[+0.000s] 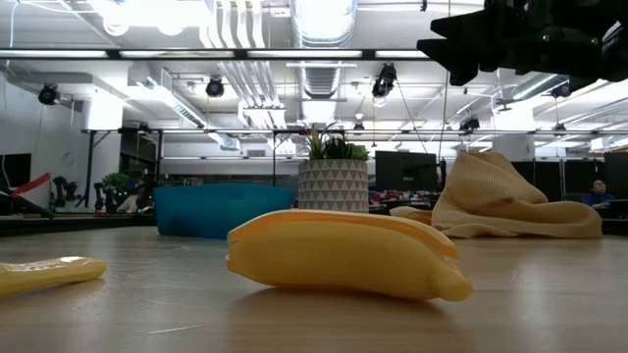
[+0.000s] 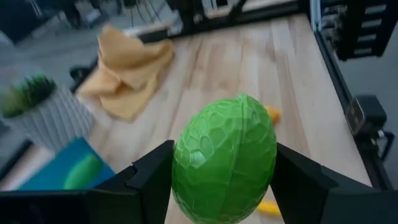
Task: Pick and placing Produce into tupperware
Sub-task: Put the green melon into the blue bin
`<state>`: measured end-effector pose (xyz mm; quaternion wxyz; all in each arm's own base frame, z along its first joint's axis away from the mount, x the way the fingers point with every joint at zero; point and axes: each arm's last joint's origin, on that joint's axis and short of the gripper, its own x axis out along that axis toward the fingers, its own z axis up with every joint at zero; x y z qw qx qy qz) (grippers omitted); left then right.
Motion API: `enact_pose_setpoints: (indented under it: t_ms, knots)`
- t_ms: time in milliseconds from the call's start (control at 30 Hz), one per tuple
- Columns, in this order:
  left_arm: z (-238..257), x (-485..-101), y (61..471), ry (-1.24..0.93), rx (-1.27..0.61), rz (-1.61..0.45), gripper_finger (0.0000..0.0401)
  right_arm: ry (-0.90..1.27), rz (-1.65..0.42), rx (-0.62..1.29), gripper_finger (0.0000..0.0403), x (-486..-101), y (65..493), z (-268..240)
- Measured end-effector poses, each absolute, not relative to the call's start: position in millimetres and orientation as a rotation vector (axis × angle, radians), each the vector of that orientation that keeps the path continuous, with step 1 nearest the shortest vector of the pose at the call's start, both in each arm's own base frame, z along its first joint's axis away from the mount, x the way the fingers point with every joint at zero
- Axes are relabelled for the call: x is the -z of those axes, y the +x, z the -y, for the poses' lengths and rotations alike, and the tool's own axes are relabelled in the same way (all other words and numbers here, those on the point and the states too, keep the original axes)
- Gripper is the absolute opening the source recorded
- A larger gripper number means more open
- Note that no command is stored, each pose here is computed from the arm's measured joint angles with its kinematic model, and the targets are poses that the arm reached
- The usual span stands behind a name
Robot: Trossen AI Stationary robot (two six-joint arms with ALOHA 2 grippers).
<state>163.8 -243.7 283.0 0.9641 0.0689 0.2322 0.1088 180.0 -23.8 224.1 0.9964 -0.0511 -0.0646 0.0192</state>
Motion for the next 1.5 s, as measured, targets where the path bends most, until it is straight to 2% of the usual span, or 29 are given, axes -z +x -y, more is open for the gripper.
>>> enact_pose_setpoints:
  t_ms: [200, 633, 800, 1133, 1500]
  knots:
    - [248.8, -291.2, 176.6, 0.178, -0.186, -0.405, 0.0208, -0.083, 0.129, -0.040, 0.0243, -224.1, 180.0, 23.8]
    - [260.2, -319.9, 204.7, 0.238, 0.028, -0.274, 0.0208, -0.073, 0.125, -0.040, 0.0240, -223.8, 180.0, 23.8]
    - [248.7, -319.6, 220.7, 0.316, 0.030, -0.280, 0.0208, 0.043, 0.078, -0.047, 0.0238, -219.4, 180.5, 23.8]
    - [186.4, -310.8, 241.3, 0.297, 0.033, -0.303, 0.0208, 0.037, 0.072, -0.046, 0.0241, -218.9, 180.5, 23.8]
    - [93.4, -301.6, 208.0, 0.254, -0.109, -0.231, 0.0208, -0.051, 0.083, -0.043, 0.0244, -219.8, 180.4, 23.8]
